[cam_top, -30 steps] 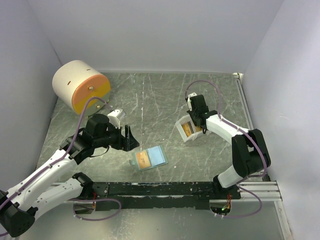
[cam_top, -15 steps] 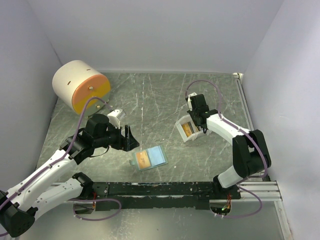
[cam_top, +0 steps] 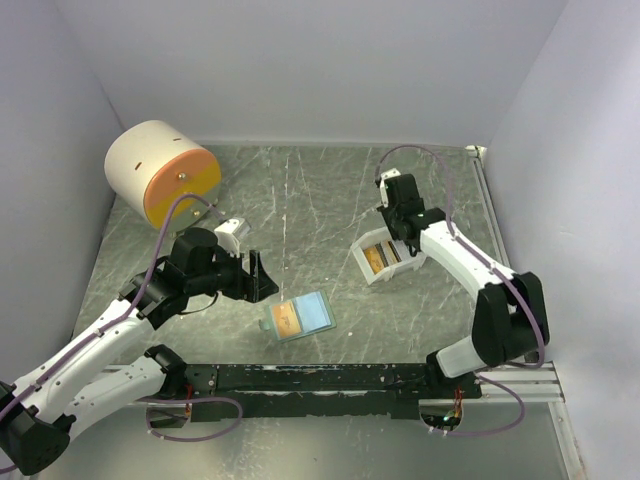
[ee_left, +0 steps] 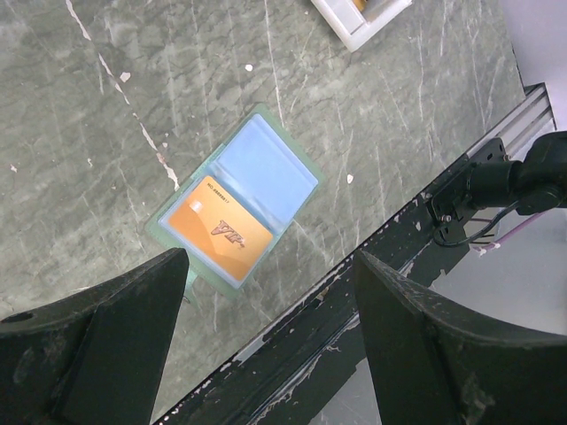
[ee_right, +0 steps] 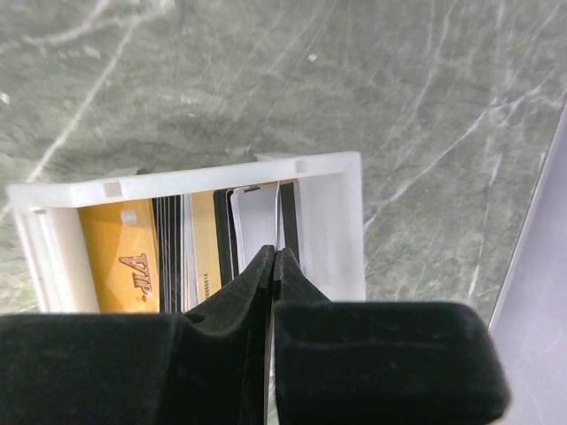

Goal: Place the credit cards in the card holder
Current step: Pick up the credit card from the storage box.

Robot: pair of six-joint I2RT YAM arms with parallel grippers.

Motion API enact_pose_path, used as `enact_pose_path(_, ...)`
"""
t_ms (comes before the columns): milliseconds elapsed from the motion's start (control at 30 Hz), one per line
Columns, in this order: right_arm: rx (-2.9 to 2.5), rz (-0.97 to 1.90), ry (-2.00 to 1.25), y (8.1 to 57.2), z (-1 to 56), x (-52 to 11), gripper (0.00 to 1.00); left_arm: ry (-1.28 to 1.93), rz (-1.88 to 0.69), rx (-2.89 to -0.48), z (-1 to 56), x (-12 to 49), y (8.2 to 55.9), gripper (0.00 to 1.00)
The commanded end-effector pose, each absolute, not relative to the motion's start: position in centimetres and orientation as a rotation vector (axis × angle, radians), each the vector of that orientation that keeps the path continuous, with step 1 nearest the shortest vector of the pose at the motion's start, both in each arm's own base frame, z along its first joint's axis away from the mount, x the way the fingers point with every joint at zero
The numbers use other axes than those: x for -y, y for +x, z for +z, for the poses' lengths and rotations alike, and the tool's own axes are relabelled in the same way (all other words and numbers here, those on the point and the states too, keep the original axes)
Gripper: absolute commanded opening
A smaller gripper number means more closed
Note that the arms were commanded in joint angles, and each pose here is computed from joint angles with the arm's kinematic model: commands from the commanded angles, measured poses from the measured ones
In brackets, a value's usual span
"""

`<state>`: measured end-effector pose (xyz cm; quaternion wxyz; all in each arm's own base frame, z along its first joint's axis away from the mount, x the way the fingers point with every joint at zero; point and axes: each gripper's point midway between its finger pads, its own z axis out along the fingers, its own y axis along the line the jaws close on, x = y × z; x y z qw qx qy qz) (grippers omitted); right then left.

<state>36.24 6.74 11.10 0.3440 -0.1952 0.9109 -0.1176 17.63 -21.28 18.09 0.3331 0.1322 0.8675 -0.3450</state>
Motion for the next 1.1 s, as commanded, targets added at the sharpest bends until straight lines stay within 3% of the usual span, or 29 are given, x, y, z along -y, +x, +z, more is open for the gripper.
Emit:
enact_pose_path(0, -2.311, -0.270, -0.453, 35.8, 15.2, -6.9, 0.00, 0.347, -0.919, -2.232, 18.5, 21.4, 18.0, 0.86)
enact_pose_path(333, -2.179, 0.015, -0.437, 33.7, 21.4, -10.9, 0.00, 0.277, -0.931, -2.242, 18.5, 21.5, 18.3, 0.81)
enact_pose_path(867, -1.829, 0.944, -0.434, 25.2, 27.0, -25.6, 0.00, 0.021, -1.500, -2.091, 24.1, 26.5, 17.3, 0.70)
enact_pose_path(1067, -1.711, 1.204, -0.377, 22.8, 29.1, -27.2, 0.00, -0.054, -1.574, -2.030, 24.5, 26.7, 17.6, 0.75)
